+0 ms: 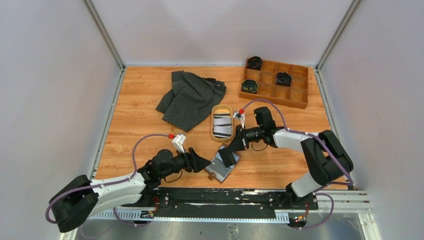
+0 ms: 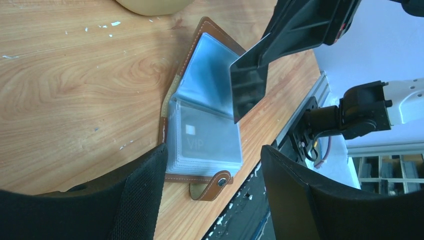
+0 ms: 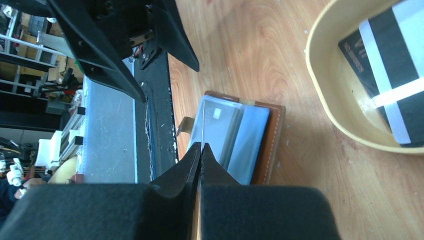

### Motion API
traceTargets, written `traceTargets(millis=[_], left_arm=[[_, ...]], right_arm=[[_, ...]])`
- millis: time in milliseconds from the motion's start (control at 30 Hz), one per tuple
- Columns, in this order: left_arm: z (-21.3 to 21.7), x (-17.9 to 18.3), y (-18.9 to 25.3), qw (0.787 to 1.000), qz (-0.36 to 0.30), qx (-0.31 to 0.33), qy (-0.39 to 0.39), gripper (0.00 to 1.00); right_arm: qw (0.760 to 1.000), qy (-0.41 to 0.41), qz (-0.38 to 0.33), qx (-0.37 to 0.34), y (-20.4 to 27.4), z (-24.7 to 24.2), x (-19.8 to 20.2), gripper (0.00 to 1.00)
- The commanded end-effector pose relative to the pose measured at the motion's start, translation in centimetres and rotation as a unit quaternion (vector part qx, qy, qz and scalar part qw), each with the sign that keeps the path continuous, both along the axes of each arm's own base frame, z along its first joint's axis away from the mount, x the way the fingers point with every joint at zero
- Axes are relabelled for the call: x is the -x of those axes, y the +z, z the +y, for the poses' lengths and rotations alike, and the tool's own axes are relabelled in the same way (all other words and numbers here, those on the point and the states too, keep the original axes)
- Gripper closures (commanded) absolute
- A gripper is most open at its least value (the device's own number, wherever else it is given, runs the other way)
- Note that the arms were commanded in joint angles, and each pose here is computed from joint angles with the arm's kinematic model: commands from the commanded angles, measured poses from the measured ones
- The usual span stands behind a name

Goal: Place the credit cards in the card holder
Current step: Insert the credit card into the card holder.

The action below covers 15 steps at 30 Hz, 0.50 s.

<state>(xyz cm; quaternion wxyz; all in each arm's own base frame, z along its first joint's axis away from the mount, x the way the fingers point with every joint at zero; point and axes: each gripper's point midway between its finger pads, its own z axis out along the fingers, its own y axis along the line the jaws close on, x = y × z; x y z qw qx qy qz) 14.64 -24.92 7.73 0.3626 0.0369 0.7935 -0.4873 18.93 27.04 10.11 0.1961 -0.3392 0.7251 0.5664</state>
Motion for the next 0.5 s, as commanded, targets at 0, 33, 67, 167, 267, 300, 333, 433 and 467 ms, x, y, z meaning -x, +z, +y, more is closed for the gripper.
traceTargets(millis=[0, 33, 67, 167, 267, 300, 333, 433, 467], left_arm=[[0.7, -0.2, -1.2, 0.999, -0.010, -0.019, 0.027, 0.29], [0.8, -0.2, -1.5, 0.999, -0.011, -0.025, 0.029, 0.30], [0.9, -0.2, -1.8, 0.999, -0.010, -0.032, 0.034, 0.32], [0.8, 0.0, -2.5, 0.998, -0.007, -0.047, 0.042, 0.35], [0.4, 0.0, -2.7, 0.997, -0.003, -0.053, 0.047, 0.37], [0.4, 0.1, -2.9, 0.997, 0.002, -0.055, 0.051, 0.38], [0.4, 0.1, -3.0, 0.997, 0.007, -0.054, 0.057, 0.38], [0.8, 0.3, -3.5, 0.995, 0.024, -0.048, 0.083, 0.40], [1.1, 0.3, -3.8, 0.994, 0.030, -0.045, 0.094, 0.40]], right_arm=[[1.000, 0.009, 0.021, 0.017, -1.3, 0.3, 0.2, 1.00], [1.000, 0.011, 0.022, 0.016, -1.4, 0.3, 0.2, 1.00], [1.000, 0.012, 0.023, 0.016, -1.4, 0.4, 0.2, 1.00], [1.000, 0.014, 0.016, 0.016, -1.3, 0.3, 0.1, 1.00], [1.000, 0.011, 0.009, 0.016, -1.1, 0.2, -0.1, 1.00], [1.000, 0.009, 0.008, 0.015, -1.0, 0.2, -0.2, 1.00], [1.000, 0.007, 0.005, 0.013, -0.8, 0.2, -0.5, 1.00], [1.000, -0.007, 0.002, 0.014, -0.5, -0.3, -1.1, 1.00], [1.000, -0.013, 0.001, 0.016, -0.6, -0.4, -1.2, 1.00]])
